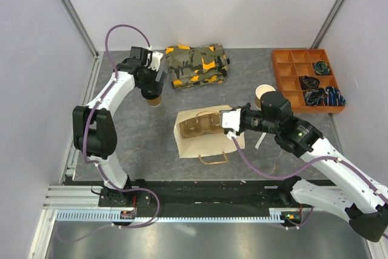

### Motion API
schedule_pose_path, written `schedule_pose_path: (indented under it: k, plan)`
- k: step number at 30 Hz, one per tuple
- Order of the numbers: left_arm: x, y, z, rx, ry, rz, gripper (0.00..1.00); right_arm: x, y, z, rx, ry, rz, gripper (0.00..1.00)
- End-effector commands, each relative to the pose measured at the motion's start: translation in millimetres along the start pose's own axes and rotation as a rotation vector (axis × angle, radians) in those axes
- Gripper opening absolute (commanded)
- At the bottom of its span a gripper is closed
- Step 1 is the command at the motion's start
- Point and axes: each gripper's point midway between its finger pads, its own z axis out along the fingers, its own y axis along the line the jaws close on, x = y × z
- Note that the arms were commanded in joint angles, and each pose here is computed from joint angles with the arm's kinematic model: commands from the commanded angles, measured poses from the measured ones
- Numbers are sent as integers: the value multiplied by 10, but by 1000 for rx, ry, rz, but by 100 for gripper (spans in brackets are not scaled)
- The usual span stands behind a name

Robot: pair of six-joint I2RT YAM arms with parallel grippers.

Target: Pack the takeout coffee

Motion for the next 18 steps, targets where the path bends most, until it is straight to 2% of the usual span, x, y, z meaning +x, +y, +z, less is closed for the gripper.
schedule_pose_path:
  k: [1, 18]
  plan:
    - [-162, 16, 27, 1, -42, 34, 100, -89, -71, -6, 22, -27, -12, 0]
    - [-252, 25, 122, 8, -47, 29, 98, -75, -110, 2, 33, -11, 23, 0]
